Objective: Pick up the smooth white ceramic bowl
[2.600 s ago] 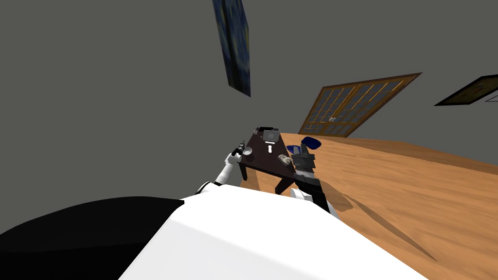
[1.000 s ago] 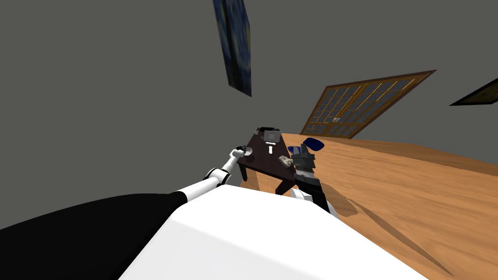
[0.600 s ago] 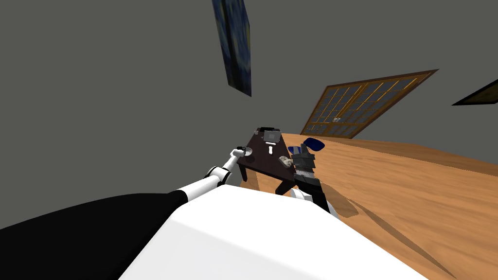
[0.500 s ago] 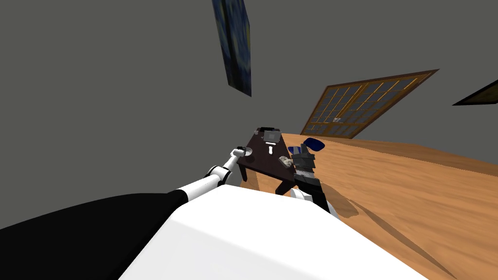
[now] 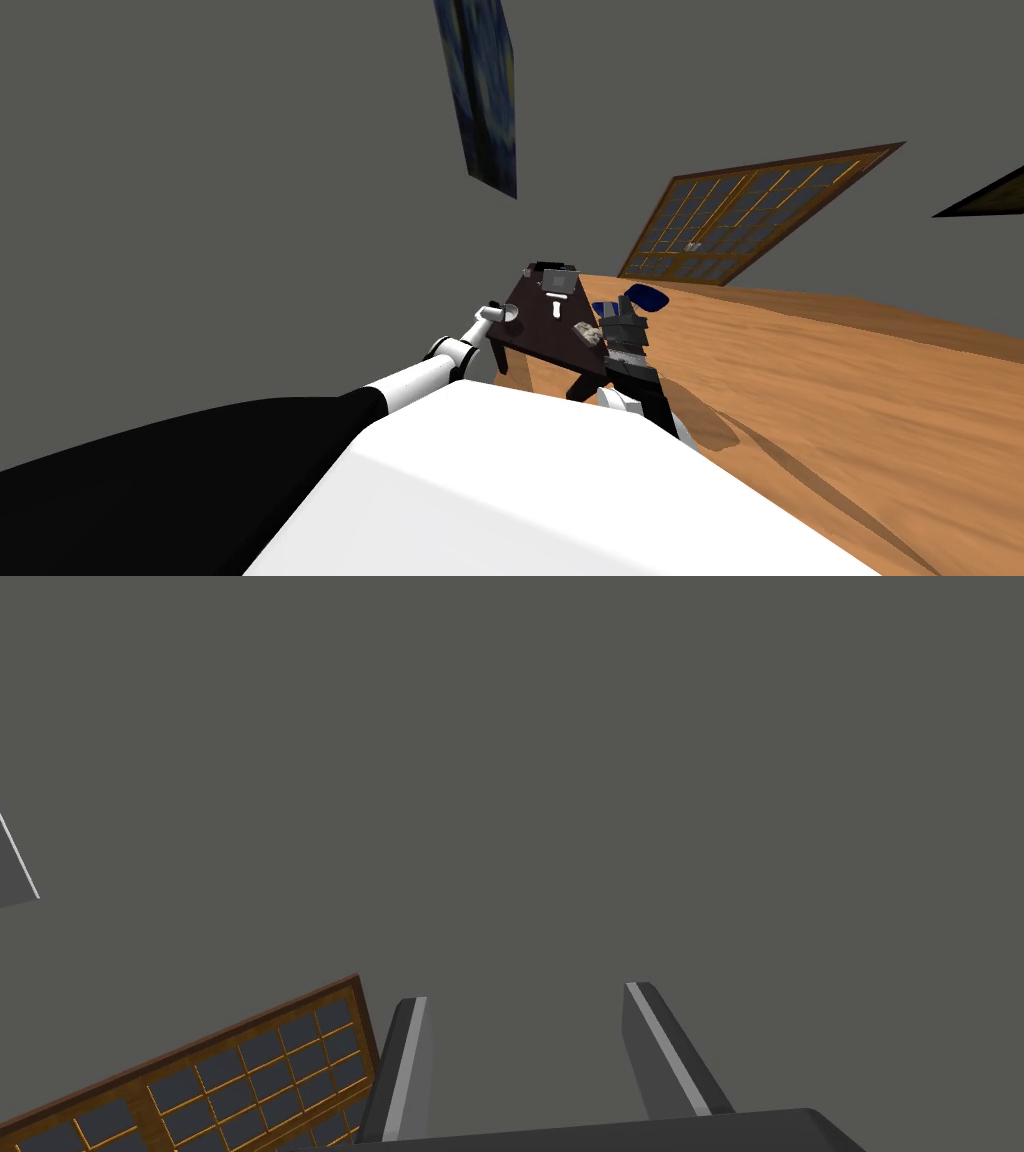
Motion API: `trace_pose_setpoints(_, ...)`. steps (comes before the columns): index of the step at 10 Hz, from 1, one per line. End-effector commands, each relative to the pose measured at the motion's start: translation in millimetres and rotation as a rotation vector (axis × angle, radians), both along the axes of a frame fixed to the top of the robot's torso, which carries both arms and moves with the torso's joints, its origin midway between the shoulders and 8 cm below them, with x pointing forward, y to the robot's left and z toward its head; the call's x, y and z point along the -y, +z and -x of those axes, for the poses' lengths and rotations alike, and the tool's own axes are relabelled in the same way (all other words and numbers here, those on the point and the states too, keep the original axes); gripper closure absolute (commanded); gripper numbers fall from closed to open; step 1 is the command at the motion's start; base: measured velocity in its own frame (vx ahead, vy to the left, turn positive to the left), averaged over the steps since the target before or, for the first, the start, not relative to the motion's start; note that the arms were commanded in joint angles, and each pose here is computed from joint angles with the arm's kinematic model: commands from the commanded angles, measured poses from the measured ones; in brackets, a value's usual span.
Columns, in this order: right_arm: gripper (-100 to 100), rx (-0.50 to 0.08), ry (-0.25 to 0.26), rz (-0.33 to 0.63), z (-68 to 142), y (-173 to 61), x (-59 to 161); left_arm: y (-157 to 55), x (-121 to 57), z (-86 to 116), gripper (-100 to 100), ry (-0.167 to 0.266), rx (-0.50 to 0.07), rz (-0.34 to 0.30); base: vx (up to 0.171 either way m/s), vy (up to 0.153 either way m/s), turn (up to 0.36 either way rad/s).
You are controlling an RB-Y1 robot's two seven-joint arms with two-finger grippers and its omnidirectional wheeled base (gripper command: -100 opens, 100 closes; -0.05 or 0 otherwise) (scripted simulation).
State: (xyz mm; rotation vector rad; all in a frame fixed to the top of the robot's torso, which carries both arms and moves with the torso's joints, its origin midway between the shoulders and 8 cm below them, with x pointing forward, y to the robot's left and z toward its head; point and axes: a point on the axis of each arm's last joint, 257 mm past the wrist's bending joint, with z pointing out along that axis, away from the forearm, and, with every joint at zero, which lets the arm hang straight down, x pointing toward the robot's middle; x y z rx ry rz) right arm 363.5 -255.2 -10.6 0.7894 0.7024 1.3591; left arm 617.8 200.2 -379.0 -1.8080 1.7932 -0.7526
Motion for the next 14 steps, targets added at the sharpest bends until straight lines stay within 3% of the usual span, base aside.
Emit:
trace_pose_setpoints(1,0,0.000,0.000,0.000,0,0,0,-10,0.2,8,-100,0.012,-0.050,0.004,0.025,-0.007,-0.001)
trace_pose_setpoints(7,0,0.000,0.000,0.000,0,0,0,-57,-1.7,51,-100,0.067,-0.250,0.026,0.056,-0.015,-0.013)
trace_pose_setpoints(8,0,0.000,0.000,0.000,0,0,0,-53,-0.2,46,-100,0.062,-0.230,0.025,0.021,-0.005,0.000)
trace_pose_setpoints(9,0,0.000,0.000,0.000,0,0,0,-54,-0.5,47,0,0.063,-0.234,0.025,0.000,0.000,0.000)
trace_pose_setpoints(10,0,0.000,0.000,0.000,0,0,0,-64,-2.3,53,-100,0.065,-0.233,0.025,0.048,-0.003,-0.013)
trace_pose_setpoints(14,0,0.000,0.000,0.000,0,0,0,-67,-2.8,56,-100,0.066,-0.234,0.025,0.036,-0.002,-0.004)
